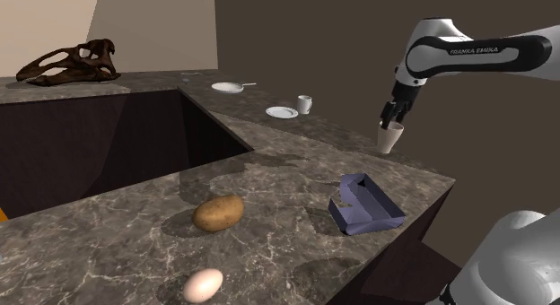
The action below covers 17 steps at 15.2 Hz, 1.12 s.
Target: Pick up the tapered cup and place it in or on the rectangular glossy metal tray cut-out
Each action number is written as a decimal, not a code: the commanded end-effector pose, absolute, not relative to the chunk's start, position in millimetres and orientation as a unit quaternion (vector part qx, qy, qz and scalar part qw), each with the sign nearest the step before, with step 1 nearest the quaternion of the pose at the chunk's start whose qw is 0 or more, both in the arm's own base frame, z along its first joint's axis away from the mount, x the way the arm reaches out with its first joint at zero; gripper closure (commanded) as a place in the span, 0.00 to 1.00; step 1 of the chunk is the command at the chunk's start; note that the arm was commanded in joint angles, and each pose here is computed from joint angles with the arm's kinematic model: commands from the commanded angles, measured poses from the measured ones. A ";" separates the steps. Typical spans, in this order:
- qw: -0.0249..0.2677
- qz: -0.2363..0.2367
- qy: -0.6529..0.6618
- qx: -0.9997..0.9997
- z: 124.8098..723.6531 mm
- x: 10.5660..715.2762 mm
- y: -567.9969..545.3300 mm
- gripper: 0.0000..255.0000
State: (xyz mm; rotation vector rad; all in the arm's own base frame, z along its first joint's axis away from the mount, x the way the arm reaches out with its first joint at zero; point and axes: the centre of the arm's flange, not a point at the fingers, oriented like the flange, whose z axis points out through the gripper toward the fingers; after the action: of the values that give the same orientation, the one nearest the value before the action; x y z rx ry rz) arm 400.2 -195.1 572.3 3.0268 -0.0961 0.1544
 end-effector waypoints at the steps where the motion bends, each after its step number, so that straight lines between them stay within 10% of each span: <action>1: 0.057 0.051 -0.032 0.997 565.1 410.1 -218.3 0.00; 17: 0.065 0.053 -0.034 0.996 508.4 475.2 -347.4 0.00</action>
State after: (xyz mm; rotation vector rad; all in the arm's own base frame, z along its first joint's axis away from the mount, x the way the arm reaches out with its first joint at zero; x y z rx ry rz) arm 475.2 -346.1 514.6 3.0056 -0.1035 0.1590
